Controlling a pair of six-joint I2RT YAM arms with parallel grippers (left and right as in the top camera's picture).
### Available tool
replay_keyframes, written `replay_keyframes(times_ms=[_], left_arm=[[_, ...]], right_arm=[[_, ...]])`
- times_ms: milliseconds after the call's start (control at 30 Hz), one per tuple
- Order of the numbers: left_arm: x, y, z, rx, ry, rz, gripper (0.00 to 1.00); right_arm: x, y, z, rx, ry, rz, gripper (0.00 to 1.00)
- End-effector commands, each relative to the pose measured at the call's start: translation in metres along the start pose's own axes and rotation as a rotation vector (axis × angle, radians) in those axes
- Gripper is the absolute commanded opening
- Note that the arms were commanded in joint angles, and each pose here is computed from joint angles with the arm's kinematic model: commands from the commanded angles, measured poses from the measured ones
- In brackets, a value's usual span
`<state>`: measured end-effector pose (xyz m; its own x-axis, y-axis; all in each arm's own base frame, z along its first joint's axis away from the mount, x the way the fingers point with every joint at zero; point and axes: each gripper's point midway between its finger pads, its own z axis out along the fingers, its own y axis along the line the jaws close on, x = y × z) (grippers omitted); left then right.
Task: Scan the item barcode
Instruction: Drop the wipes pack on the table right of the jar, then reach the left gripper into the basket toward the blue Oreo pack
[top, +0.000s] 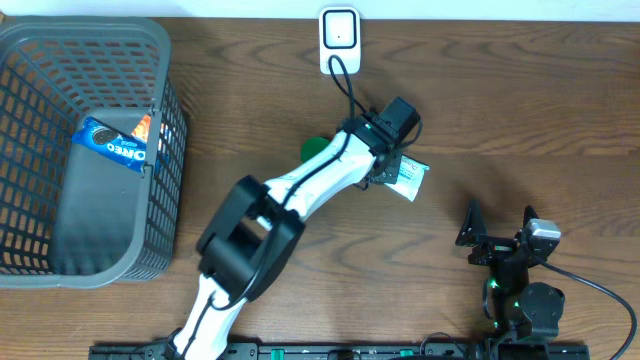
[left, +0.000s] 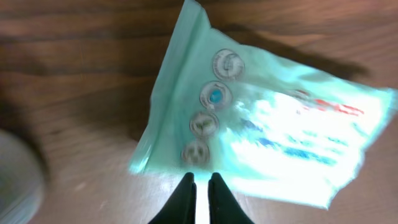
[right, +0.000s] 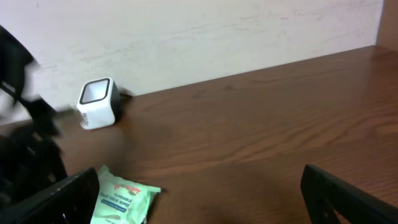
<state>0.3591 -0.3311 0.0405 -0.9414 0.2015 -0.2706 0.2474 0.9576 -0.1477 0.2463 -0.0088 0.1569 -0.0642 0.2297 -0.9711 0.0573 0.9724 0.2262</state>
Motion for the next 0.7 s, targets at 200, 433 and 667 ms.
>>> replay_keyframes(times_ms=[200,433,667], left_arm=[[-0.064,0.036,-0.235,-0.065,-0.53,-0.055,0.98],[-0.045,0.164,-0.355,-0.349,-0.765,-0.329,0.98],[0.023,0.323,-0.396,-0.59,-0.74,-0.861,0.98]], right_arm=[[0.001,0.001,0.0,-0.004,0.001,0.007,0.99],[0.001,0.001,0.0,-0.004,0.001,0.008,0.99],[0.001,0.001,0.0,-0.004,0.001,0.007,0.99]])
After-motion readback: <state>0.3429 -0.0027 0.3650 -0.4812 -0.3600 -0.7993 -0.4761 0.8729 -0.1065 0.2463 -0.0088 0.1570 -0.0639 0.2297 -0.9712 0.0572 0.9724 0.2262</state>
